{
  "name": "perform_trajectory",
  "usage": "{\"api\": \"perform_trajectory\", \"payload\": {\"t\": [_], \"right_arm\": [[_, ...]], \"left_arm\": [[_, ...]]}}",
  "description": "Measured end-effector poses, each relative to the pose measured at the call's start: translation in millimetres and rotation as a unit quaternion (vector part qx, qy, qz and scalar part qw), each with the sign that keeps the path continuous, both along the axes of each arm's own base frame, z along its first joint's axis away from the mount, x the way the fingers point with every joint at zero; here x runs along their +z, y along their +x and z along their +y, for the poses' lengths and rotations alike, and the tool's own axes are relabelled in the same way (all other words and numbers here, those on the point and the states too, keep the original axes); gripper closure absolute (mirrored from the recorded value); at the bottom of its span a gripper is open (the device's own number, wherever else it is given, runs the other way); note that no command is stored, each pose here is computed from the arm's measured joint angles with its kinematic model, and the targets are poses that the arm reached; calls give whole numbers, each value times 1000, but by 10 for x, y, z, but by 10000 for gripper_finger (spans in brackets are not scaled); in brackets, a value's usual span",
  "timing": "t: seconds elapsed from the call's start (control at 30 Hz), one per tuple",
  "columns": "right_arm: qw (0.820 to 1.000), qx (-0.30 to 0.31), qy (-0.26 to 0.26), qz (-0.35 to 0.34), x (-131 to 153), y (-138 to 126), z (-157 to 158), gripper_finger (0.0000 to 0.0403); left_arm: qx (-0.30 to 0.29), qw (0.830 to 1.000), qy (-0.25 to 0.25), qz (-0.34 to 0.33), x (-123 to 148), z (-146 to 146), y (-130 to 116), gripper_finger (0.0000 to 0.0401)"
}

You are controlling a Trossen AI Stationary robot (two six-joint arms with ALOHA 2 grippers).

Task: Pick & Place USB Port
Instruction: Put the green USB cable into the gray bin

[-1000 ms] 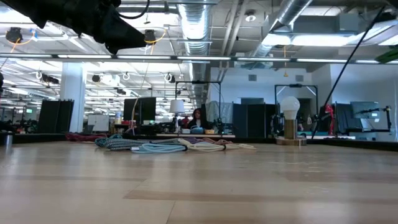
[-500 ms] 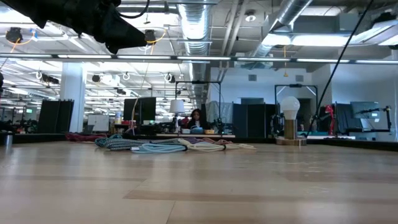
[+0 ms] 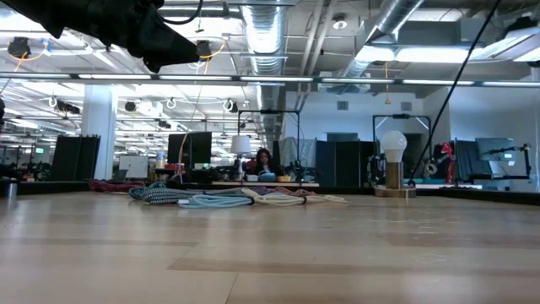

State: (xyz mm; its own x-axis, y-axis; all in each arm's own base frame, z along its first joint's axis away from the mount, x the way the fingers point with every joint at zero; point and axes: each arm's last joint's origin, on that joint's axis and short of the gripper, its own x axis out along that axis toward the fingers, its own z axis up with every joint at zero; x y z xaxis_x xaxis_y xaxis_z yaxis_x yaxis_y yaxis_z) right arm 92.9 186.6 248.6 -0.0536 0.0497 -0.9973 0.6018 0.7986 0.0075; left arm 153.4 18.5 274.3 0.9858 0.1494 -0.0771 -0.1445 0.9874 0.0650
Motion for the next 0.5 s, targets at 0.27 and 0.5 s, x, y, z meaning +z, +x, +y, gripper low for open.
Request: {"api": "perform_trajectory", "payload": {"t": [0.27,0.5], "right_arm": [[1000,-5,1,4,-131,71,141,403],[1000,-8,-19,16,-216,92,182,403]], "left_arm": [[0,1000,0,1,-1,0,0,243],[0,1000,0,1,-2,0,0,243]]}}
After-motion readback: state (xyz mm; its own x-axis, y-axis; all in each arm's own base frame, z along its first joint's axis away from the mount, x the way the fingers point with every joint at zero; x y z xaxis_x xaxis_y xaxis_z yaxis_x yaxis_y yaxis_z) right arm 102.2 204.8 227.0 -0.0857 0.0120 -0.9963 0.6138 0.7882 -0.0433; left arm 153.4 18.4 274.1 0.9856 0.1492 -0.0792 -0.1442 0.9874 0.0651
